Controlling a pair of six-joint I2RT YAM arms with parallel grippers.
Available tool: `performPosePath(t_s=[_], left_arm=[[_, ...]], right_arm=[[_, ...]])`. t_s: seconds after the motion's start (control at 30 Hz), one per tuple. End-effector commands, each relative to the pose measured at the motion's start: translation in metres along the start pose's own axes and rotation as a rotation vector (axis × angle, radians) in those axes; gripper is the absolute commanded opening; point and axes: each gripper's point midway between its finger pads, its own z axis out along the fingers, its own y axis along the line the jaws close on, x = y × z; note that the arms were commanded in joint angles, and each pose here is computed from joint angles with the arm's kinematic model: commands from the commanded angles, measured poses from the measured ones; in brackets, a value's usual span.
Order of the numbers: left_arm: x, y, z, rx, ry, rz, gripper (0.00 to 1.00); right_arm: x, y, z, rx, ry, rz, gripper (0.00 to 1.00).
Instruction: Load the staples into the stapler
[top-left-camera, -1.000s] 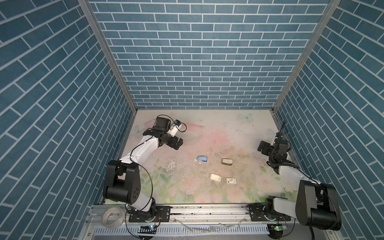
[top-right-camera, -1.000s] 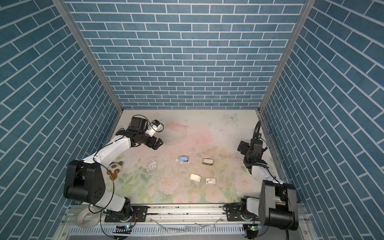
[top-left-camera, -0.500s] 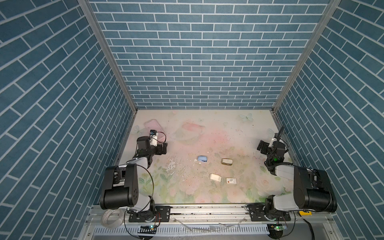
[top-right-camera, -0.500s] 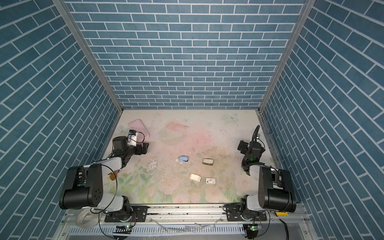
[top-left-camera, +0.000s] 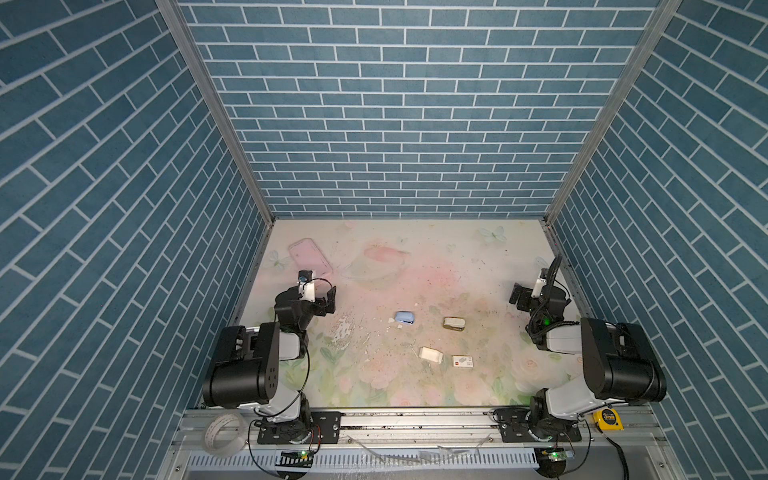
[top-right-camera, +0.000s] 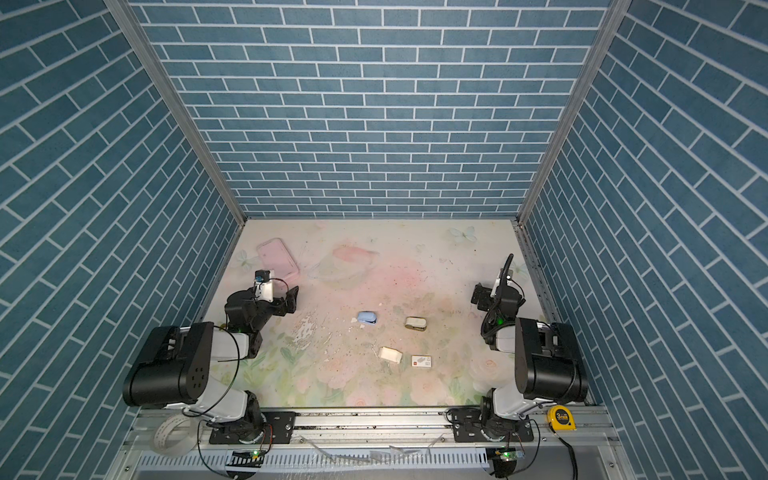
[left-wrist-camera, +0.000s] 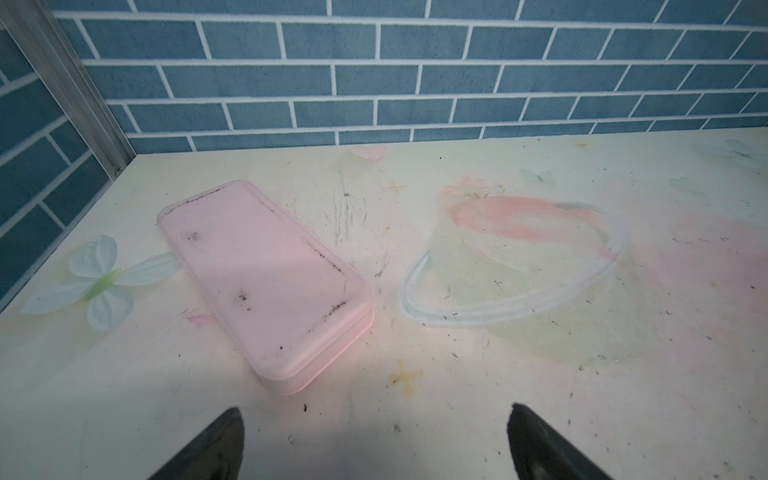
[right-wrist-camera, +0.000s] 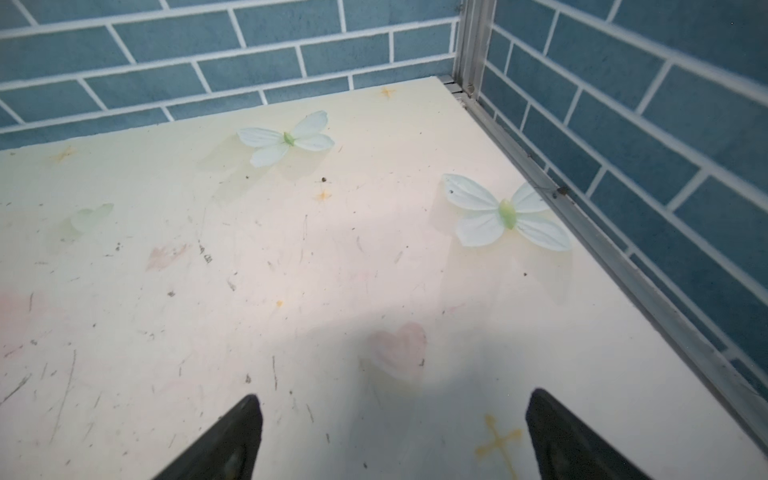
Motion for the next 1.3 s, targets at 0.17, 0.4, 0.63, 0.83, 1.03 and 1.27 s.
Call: performPosePath(t_s=[0.17, 0.4, 0.63, 0.83, 1.03, 1.27], left_arm=[[-0.0134, -0.0063, 0.0101, 0.036, -0.007, 0.034, 1.00], [-0.0139, -0.0062, 0.0102, 0.035, -0.010, 0.034, 1.00], [-0.0129, -0.0063, 0.0102, 0.035, -0.007, 0.033, 1.00], [-0.0133, -0.0061, 0.0103, 0.035, -0.008, 0.033, 1.00], [-0.0132, -0.0060, 0.0103, 0.035, -0.007, 0.033, 1.00], [-0.0132, -0.0062, 0.0105, 0.036, -0.007, 0.033, 0.99]], right_arm=[[-0.0178, 0.0123, 0.0034, -0.050, -0.044, -0.073, 0.99], [-0.0180, 0.0143, 0.0035, -0.062, -0.044, -0.076, 0.99], [-0.0183, 0.0142, 0.0037, -0.061, -0.045, -0.076, 0.99], [-0.0184, 0.0141, 0.0035, -0.060, -0.045, -0.076, 0.99], [-0.0178, 0.0140, 0.0037, -0.060, -0.043, -0.076, 0.99], [-0.0180, 0.0138, 0.0034, -0.059, -0.044, -0.077, 0.99]])
